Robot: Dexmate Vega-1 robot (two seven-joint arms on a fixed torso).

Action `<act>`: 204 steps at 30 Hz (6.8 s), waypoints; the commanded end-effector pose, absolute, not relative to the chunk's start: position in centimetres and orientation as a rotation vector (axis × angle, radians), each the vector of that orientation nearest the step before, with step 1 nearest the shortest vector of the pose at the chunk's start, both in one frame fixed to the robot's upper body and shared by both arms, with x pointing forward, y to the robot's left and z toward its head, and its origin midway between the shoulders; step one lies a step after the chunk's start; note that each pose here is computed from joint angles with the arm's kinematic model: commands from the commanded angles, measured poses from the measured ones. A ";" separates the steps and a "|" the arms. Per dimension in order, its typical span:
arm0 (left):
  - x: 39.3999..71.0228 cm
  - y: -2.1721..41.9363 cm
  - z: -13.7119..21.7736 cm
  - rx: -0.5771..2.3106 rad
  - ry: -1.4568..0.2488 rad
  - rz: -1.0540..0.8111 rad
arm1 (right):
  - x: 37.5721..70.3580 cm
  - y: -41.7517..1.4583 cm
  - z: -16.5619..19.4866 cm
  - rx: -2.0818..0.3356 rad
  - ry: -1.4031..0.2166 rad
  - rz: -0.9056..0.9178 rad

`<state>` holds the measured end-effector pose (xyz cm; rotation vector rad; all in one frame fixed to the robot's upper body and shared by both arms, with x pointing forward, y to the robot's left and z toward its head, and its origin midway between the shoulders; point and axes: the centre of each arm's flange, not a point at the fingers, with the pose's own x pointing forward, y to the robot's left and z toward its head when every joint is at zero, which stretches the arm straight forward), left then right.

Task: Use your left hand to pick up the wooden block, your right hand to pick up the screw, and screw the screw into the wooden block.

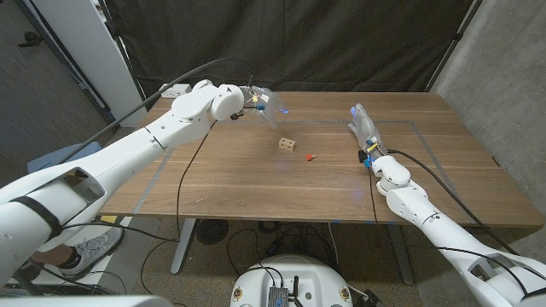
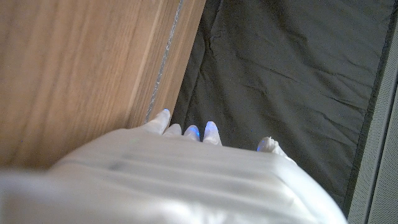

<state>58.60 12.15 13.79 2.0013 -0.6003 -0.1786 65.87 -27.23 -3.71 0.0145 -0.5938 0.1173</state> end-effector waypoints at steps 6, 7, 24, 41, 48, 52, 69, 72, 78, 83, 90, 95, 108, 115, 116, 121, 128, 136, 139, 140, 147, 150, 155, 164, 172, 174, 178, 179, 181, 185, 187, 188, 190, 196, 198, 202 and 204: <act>59.9 11.1 12.5 2.057 -0.607 -0.146 | 66.0 -27.0 -4.5 0.031 -0.596 0.112; 60.0 11.1 12.4 2.053 -0.610 -0.144 | 66.0 -27.0 -4.4 0.030 -0.597 0.114; 61.6 10.6 10.6 2.040 -0.590 -0.206 | 66.5 -26.8 -4.0 0.031 -0.595 0.116; 63.0 10.5 8.8 2.032 -0.586 -0.251 | 66.8 -26.6 -4.2 0.038 -0.592 0.107; 63.2 10.4 8.2 2.041 -0.592 -0.246 | 66.9 -26.6 -4.1 0.040 -0.592 0.104; 63.6 10.5 7.8 2.038 -0.588 -0.245 | 66.9 -26.6 -4.1 0.041 -0.592 0.102; 64.3 10.5 6.4 2.025 -0.609 -0.239 | 67.0 -26.6 -4.6 0.051 -0.585 0.100; 64.3 10.5 6.2 2.022 -0.610 -0.226 | 67.0 -26.7 -4.6 0.053 -0.586 0.099; 64.8 10.7 6.0 1.998 -0.619 -0.222 | 66.9 -26.7 -4.8 0.055 -0.587 0.100; 65.0 10.6 5.9 2.003 -0.624 -0.223 | 66.8 -26.8 -5.0 0.058 -0.586 0.097; 65.5 10.4 5.7 1.985 -0.643 -0.234 | 66.6 -26.9 -5.2 0.062 -0.585 0.091; 65.7 10.3 5.6 1.988 -0.657 -0.231 | 66.5 -26.9 -5.4 0.065 -0.584 0.088; 66.0 9.8 5.3 2.005 -0.676 -0.231 | 66.6 -27.0 -5.7 0.073 -0.583 0.079; 66.2 9.8 5.1 2.017 -0.687 -0.216 | 66.7 -27.0 -5.7 0.077 -0.584 0.076; 66.2 9.8 5.1 2.019 -0.689 -0.214 | 66.7 -27.0 -5.7 0.078 -0.585 0.076; 66.3 9.8 4.7 2.019 -0.722 -0.172 | 66.6 -27.2 -5.8 0.079 -0.590 0.069; 66.5 9.8 4.3 2.014 -0.740 -0.163 | 66.5 -27.4 -5.8 0.081 -0.595 0.060; 66.6 9.7 3.9 2.014 -0.749 -0.184 | 66.4 -27.4 -5.9 0.085 -0.595 0.056; 66.7 9.7 3.7 2.014 -0.753 -0.190 | 66.4 -27.4 -5.9 0.086 -0.594 0.055; 66.7 9.7 3.6 2.015 -0.757 -0.185 | 66.5 -27.4 -5.9 0.086 -0.593 0.055; 66.8 9.6 3.4 2.011 -0.766 -0.178 | 66.5 -27.5 -6.1 0.089 -0.591 0.053; 66.8 9.5 3.3 2.006 -0.777 -0.173 | 66.5 -27.5 -6.2 0.091 -0.591 0.052; 66.9 9.4 3.1 2.001 -0.792 -0.172 | 66.5 -27.5 -6.3 0.091 -0.589 0.049; 67.1 9.4 3.0 2.010 -0.812 -0.142 | 66.6 -27.6 -6.4 0.093 -0.590 0.046; 67.3 9.2 2.8 2.006 -0.840 -0.114 | 66.7 -27.6 -6.4 0.095 -0.590 0.044; 67.3 9.1 2.8 2.006 -0.847 -0.109 | 66.7 -27.7 -6.4 0.095 -0.590 0.044; 67.3 9.1 2.8 2.000 -0.865 -0.092 | 66.7 -27.7 -6.4 0.093 -0.593 0.048; 67.3 9.1 2.8 2.000 -0.865 -0.092 | 66.7 -27.7 -6.4 0.093 -0.593 0.048; 67.4 9.1 2.8 1.999 -0.872 -0.082 | 66.6 -27.6 -6.3 0.091 -0.595 0.049; 67.4 9.2 2.8 1.994 -0.879 -0.074 | 66.5 -27.6 -6.0 0.084 -0.600 0.052; 67.4 9.1 2.8 1.993 -0.885 -0.069 | 66.5 -27.6 -5.8 0.079 -0.603 0.053; 67.4 9.1 2.8 1.991 -0.889 -0.067 | 66.4 -27.5 -5.8 0.077 -0.605 0.054; 67.4 9.1 2.8 1.988 -0.891 -0.065 | 66.3 -27.5 -5.6 0.070 -0.607 0.056; 67.3 9.3 2.9 1.973 -0.893 -0.054 | 65.6 -27.2 -4.9 0.014 -0.615 0.059; 67.2 9.4 2.9 1.968 -0.893 -0.051 | 65.4 -27.1 -4.5 -0.015 -0.615 0.061; 67.0 9.7 3.2 1.939 -0.889 -0.046 | 65.0 -26.8 -4.0 -0.053 -0.616 0.068; 66.9 9.7 3.3 1.928 -0.889 -0.039 | 64.9 -26.7 -3.7 -0.066 -0.617 0.069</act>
